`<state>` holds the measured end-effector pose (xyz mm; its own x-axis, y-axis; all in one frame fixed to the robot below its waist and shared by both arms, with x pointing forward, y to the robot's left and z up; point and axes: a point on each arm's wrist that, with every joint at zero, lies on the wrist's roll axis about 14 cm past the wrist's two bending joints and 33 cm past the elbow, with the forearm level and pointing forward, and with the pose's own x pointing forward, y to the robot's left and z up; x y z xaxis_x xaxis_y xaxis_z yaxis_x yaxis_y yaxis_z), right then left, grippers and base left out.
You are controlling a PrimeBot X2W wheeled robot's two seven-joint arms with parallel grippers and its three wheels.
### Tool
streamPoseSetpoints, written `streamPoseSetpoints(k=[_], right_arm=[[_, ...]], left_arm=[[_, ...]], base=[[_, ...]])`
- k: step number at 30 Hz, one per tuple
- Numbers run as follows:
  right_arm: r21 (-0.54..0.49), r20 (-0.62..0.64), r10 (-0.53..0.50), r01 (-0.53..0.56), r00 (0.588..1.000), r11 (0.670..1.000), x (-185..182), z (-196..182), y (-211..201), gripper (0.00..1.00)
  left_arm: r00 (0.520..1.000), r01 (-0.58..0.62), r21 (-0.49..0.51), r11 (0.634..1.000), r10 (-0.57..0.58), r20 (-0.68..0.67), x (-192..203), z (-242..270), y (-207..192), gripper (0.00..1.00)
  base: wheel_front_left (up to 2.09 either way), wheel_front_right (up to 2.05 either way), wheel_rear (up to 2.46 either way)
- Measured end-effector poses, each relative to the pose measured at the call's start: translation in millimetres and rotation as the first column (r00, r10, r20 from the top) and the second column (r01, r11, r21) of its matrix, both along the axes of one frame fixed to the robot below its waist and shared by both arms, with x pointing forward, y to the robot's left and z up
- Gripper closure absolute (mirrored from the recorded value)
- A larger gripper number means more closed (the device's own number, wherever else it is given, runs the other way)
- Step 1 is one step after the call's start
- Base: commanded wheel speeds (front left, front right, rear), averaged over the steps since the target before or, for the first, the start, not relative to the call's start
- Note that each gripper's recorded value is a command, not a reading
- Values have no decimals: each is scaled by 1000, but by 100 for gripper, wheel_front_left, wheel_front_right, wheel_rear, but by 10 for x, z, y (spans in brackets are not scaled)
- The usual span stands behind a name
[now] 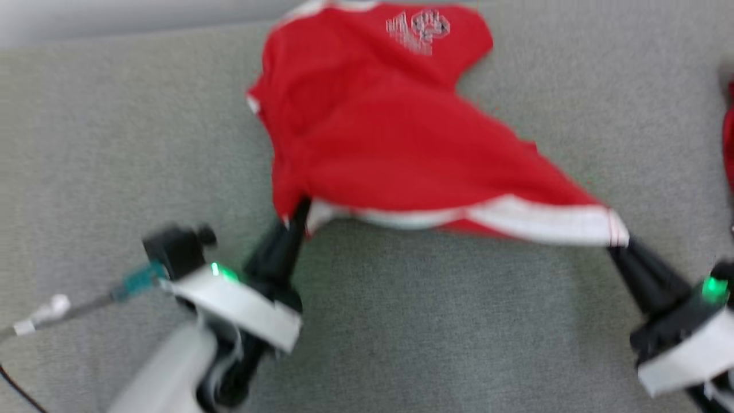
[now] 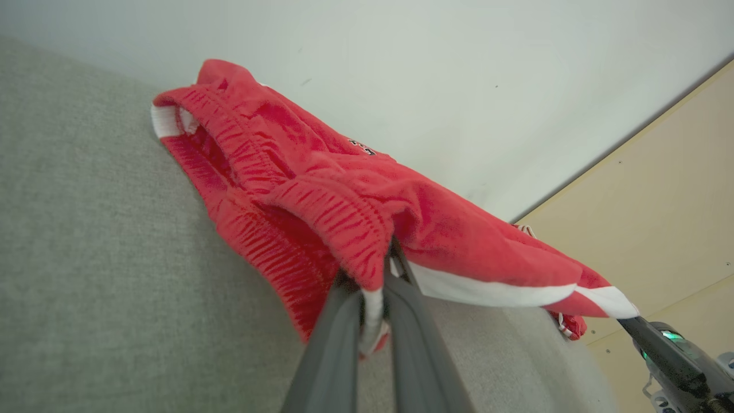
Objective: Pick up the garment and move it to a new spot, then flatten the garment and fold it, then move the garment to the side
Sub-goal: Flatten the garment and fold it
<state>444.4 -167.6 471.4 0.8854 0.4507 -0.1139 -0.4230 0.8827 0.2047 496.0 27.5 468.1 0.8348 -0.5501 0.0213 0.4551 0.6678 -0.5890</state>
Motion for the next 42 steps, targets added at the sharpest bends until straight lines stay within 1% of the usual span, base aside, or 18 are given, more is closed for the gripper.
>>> streamPoseSetpoints(k=[1,2,3,4,7,11,15,18,21,23,24,25,28,34,37,39,41,42], right_arm=[[-25,-23,16,-16,1000,1000,-204,-63,6,100],[-25,-23,16,-16,1000,1000,-204,-63,6,100],[-58,-43,41,-43,998,997,-400,-120,27,100],[-58,-43,41,-43,998,997,-400,-120,27,100],[-80,-73,46,-52,996,995,-652,-174,0,100],[-73,-125,34,-43,992,996,-990,-230,-40,100],[-28,-199,29,-35,980,999,-1344,-281,-44,100],[-24,-213,35,-41,976,999,-1388,-271,-44,100],[-13,-196,34,-38,980,999,-1306,-171,-46,100],[-24,-185,44,-49,982,999,-1219,-123,-47,100],[-24,-176,50,-55,983,998,-1150,-85,-31,100],[-27,-165,59,-64,984,998,-1072,-47,-14,100],[-35,-142,96,-102,985,994,-810,56,68,100],[-36,-122,157,-162,980,986,-227,189,215,100],[-51,-112,173,-180,978,982,80,229,270,100],[-61,-105,184,-191,977,980,272,249,322,100],[-66,-108,204,-211,973,975,437,241,406,100],[-66,-112,211,-219,971,974,520,231,446,100]], left_arm=[[1000,5,16,1000,-5,-29,-227,-51,4,100],[1000,5,16,1000,-5,-29,-227,-51,4,100],[999,14,46,999,-12,-44,-432,-85,33,100],[999,14,46,999,-12,-44,-432,-85,33,100],[996,2,63,998,4,-93,-735,-154,118,100],[984,-16,72,997,28,-176,-1150,-245,223,100],[967,-16,2,1000,16,-255,-1566,-183,186,100],[960,-5,-13,1000,1,-281,-1660,-171,172,100],[953,7,-65,998,-26,-302,-1699,-91,114,100],[954,-1,-106,994,-31,-298,-1644,2,95,100],[953,-9,-144,989,-35,-301,-1597,63,79,100],[953,-13,-177,984,-42,-301,-1549,119,64,100],[953,-15,-228,974,-55,-298,-1405,250,72,100],[950,-16,-295,955,-78,-304,-1152,495,124,100],[949,-60,-319,946,-46,-313,-977,590,209,100],[940,-114,-356,928,-16,-342,-844,631,264,100],[925,-144,-384,912,-13,-379,-738,630,280,100],[919,-177,-389,904,10,-395,-659,616,317,100]], base=[[0,0,0],[0,0,0],[0,0,0],[0,0,0],[0,0,0],[0,0,0],[0,0,0],[0,0,0],[0,0,0],[0,0,0],[0,0,0],[0,0,0],[0,0,0],[0,0,0],[0,0,0],[0,0,0],[0,0,0],[0,0,0]])
